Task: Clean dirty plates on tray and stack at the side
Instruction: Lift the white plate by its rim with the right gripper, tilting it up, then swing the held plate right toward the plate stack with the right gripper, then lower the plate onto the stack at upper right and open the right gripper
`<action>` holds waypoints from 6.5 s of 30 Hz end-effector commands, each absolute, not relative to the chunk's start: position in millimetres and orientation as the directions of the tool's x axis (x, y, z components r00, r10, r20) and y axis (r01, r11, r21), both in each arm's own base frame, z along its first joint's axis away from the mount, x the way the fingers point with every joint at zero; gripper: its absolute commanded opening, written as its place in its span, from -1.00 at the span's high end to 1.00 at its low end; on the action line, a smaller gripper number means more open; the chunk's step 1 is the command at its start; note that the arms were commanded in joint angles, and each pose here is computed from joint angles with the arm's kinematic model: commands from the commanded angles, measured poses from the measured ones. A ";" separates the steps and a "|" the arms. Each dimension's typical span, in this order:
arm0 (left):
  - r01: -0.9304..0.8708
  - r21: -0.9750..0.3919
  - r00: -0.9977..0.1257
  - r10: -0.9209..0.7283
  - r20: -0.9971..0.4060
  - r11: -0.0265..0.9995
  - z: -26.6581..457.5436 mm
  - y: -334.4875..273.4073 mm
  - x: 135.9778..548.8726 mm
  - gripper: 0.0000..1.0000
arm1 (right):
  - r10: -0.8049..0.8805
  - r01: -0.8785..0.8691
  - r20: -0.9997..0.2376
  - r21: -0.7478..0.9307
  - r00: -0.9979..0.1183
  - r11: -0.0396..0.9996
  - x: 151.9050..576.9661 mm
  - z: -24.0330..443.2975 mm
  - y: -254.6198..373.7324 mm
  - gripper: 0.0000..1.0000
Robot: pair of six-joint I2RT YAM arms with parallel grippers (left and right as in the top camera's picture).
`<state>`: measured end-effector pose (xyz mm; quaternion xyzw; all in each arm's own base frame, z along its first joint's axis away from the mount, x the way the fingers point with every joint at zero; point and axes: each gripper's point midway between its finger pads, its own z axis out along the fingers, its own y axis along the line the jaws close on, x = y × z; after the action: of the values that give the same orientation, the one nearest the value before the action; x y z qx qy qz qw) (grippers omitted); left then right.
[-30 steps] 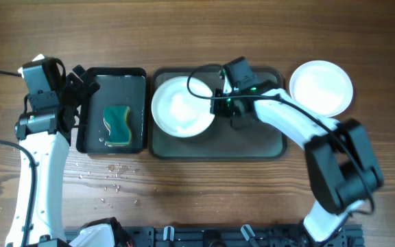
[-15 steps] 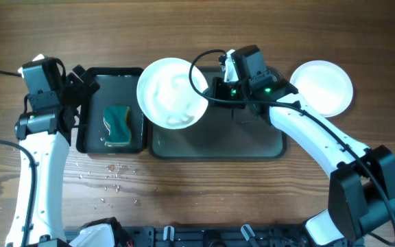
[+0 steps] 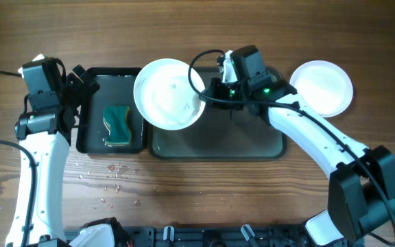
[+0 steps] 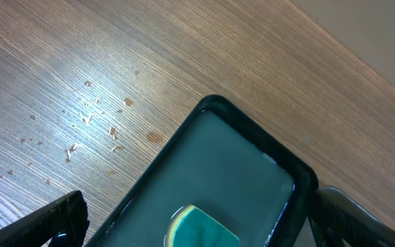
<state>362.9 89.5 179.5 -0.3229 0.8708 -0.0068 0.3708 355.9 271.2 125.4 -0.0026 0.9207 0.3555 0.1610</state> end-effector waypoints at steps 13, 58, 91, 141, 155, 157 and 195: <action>-0.553 -0.279 -0.493 -0.578 -0.651 0.785 190.1 88.7 363.5 -1.00 | 0.143 -0.147 -0.680 0.350 -0.719 0.925 377.5 141.1 304.1 0.92; -0.553 -0.279 -0.493 -0.578 -0.651 0.785 190.1 88.7 363.5 -1.00 | -0.163 -0.368 -0.986 -0.168 0.045 0.914 430.2 221.4 389.8 0.91; -0.553 -0.279 -0.493 -0.578 -0.651 0.785 190.1 88.7 363.5 -1.00 | -0.389 -0.292 -0.719 -0.625 0.575 0.724 407.5 327.0 431.6 0.91; -0.553 -0.279 -0.493 -0.578 -0.651 0.785 190.1 88.7 363.5 -1.00 | -0.021 -0.562 -0.995 0.038 -0.098 0.827 451.8 228.9 403.3 0.91; -0.553 -0.279 -0.493 -0.578 -0.651 0.785 190.1 88.7 363.5 -1.00 | 0.079 -0.571 -0.933 0.280 -0.351 0.771 440.8 211.2 400.9 0.91; -0.553 -0.279 -0.493 -0.578 -0.651 0.785 190.1 88.7 363.5 -1.00 | 0.143 -0.541 -0.922 0.331 -0.359 0.773 448.0 226.1 388.8 0.91; -0.553 -0.279 -0.493 -0.578 -0.651 0.785 190.1 88.7 363.5 -1.00 | 0.678 0.688 -0.411 0.152 -0.609 0.710 424.6 76.5 -139.0 0.91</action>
<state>362.9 87.5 179.5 -0.3211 0.8718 -0.0118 0.3698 435.0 -113.6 69.2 0.3459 0.9109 -0.0005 0.2251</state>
